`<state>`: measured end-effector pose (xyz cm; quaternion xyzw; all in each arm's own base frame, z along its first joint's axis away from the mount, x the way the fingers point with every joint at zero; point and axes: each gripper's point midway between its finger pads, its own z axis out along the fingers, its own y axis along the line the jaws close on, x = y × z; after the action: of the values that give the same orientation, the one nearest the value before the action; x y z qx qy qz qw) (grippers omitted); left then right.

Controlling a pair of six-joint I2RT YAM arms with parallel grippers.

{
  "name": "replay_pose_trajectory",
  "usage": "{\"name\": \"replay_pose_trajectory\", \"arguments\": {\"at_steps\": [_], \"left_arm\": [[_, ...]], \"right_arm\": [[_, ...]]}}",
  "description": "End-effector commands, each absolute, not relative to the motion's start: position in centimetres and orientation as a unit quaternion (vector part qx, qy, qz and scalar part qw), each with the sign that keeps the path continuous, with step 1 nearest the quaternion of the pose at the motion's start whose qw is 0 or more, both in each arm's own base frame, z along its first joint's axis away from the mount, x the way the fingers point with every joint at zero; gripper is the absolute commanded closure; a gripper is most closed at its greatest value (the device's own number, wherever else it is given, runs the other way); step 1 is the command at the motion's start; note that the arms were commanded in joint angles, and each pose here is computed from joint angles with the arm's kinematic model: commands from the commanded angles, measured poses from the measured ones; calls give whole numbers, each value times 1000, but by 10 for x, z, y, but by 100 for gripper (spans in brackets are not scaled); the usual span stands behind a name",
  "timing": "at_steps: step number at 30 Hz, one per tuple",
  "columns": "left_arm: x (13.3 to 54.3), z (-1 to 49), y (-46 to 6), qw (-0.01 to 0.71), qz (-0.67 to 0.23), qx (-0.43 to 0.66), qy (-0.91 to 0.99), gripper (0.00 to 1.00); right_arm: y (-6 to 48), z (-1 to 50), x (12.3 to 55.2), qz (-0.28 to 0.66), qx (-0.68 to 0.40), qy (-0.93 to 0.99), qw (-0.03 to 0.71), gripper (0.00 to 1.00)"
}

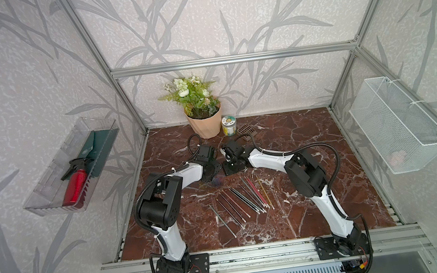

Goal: Remove the protective cover of the pencils
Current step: Adjust the protective sleeve at the center of the board.

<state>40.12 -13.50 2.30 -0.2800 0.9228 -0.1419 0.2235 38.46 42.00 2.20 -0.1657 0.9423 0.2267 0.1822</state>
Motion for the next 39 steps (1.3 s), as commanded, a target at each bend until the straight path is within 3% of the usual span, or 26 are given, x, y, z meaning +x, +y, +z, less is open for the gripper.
{"name": "replay_pose_trajectory", "arguments": {"at_steps": [1, 19, 24, 27, 31, 39], "left_arm": [[408, 27, -136, 228, -142, -284, 921, 100], [413, 33, -141, 230, -164, -278, 918, 100], [412, 47, -140, 244, -172, -274, 914, 99], [409, 61, -138, 256, -177, -271, 911, 95], [400, 79, -133, 276, -186, -269, 904, 86], [370, 114, -123, 325, -219, -262, 882, 75]], "right_arm": [[421, 25, 366, 226, -171, 944, 169, 92], [423, 40, 346, 232, -178, 939, 178, 92], [411, 69, 351, 216, -180, 936, 211, 85], [390, 89, 356, 200, -163, 937, 235, 79], [336, 104, 368, 167, -99, 946, 261, 61], [234, 73, 381, 70, 12, 968, 241, 56]]}}
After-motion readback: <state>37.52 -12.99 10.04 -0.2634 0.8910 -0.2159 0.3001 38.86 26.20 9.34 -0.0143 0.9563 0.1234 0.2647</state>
